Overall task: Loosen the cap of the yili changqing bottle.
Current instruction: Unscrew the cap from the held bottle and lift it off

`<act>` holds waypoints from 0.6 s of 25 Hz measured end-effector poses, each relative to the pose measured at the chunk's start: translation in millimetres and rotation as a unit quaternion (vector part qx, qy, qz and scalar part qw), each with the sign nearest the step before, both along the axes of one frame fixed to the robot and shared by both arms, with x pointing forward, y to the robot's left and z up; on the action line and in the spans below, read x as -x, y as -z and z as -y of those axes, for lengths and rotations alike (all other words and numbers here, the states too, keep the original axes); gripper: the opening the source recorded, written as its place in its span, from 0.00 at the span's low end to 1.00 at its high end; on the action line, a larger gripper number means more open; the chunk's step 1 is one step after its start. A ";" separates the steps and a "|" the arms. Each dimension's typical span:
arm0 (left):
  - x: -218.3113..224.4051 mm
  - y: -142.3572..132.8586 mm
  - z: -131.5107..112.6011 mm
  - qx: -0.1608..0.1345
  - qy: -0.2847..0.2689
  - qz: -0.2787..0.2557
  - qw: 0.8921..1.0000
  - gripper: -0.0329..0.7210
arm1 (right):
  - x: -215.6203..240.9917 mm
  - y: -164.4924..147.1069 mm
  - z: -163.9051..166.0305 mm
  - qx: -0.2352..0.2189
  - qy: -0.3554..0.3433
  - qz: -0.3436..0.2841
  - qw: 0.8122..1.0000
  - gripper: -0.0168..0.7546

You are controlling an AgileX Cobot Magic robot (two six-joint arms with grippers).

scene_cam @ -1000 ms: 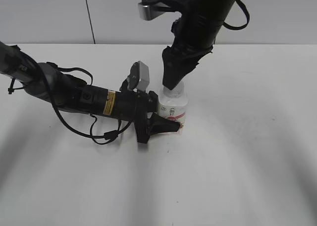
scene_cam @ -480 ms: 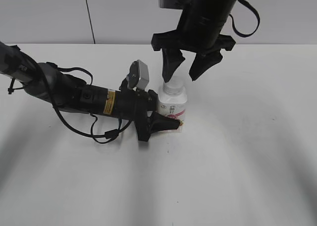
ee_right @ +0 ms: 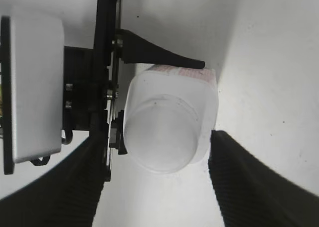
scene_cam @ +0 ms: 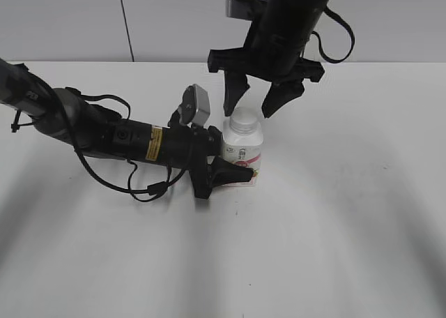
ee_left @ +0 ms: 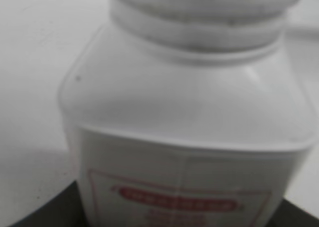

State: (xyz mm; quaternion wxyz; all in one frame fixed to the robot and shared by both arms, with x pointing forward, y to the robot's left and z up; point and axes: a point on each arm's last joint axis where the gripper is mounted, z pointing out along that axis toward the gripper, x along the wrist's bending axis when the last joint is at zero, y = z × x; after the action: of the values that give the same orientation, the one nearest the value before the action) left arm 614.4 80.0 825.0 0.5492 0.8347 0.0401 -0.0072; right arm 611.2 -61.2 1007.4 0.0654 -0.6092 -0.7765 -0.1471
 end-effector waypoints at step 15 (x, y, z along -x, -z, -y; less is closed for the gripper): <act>-0.1 0.0 0.0 0.000 -0.001 0.000 1.000 0.56 | -3.0 0.6 -1.7 -0.009 0.008 0.012 1.000 0.68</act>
State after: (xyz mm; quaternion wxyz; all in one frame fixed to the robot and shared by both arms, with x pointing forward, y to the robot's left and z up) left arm 614.5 80.0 825.0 0.5491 0.8348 0.0407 -0.0067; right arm 614.2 -59.6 1006.8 0.0603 -0.6127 -0.7713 -0.1616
